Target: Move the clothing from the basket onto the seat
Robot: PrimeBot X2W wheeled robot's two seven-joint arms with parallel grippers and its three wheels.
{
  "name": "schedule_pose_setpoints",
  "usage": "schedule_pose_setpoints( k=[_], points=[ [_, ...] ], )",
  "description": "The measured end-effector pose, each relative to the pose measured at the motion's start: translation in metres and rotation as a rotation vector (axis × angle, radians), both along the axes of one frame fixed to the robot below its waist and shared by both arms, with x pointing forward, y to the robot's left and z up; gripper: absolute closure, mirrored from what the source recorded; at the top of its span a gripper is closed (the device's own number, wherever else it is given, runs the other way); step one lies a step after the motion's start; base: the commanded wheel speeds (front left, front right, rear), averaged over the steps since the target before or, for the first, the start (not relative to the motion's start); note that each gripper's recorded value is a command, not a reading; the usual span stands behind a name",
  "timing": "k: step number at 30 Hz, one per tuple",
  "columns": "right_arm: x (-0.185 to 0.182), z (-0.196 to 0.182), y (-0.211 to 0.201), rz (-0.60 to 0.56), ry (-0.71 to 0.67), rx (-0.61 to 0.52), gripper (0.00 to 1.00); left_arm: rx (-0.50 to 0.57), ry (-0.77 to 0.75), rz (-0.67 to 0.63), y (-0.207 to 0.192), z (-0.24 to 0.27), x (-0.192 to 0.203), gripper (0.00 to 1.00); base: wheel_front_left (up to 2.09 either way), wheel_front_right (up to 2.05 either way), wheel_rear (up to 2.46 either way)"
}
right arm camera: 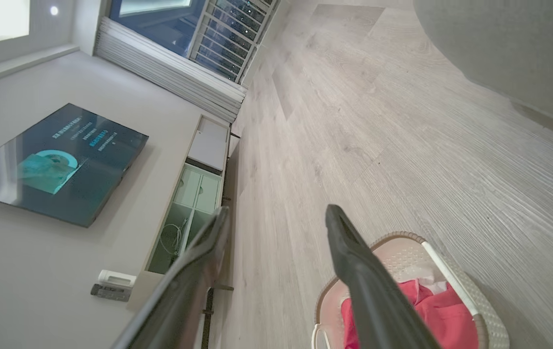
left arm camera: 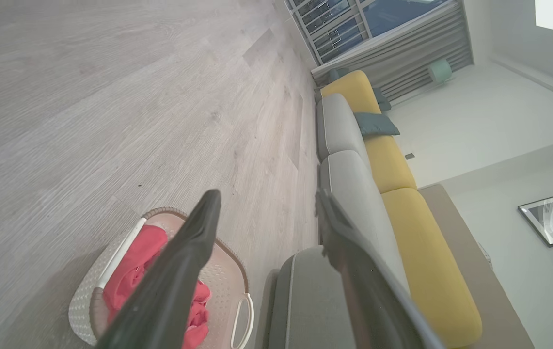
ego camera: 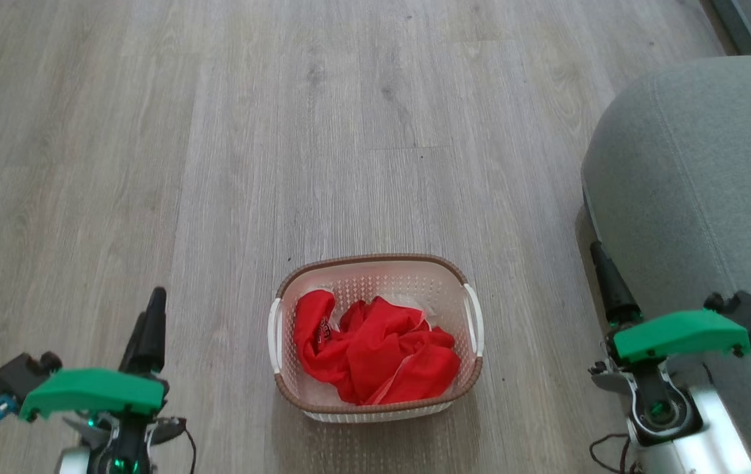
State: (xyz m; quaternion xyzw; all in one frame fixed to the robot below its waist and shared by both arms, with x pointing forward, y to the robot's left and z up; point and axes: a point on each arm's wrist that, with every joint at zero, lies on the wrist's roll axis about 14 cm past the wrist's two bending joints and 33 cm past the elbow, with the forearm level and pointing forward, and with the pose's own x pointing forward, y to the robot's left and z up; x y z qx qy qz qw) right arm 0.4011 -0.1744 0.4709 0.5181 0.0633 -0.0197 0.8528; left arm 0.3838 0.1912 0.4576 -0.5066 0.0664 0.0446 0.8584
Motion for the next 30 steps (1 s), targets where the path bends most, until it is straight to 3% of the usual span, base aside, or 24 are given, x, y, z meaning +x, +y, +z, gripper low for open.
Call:
schedule_pose_setpoints(
  k=[30],
  points=[
    [0.031,0.052,0.018,0.070,-0.188,-0.378,0.00,0.330,-0.149,-0.006,0.001,0.044,0.032,0.00,0.00,0.00,0.00]
  ],
)
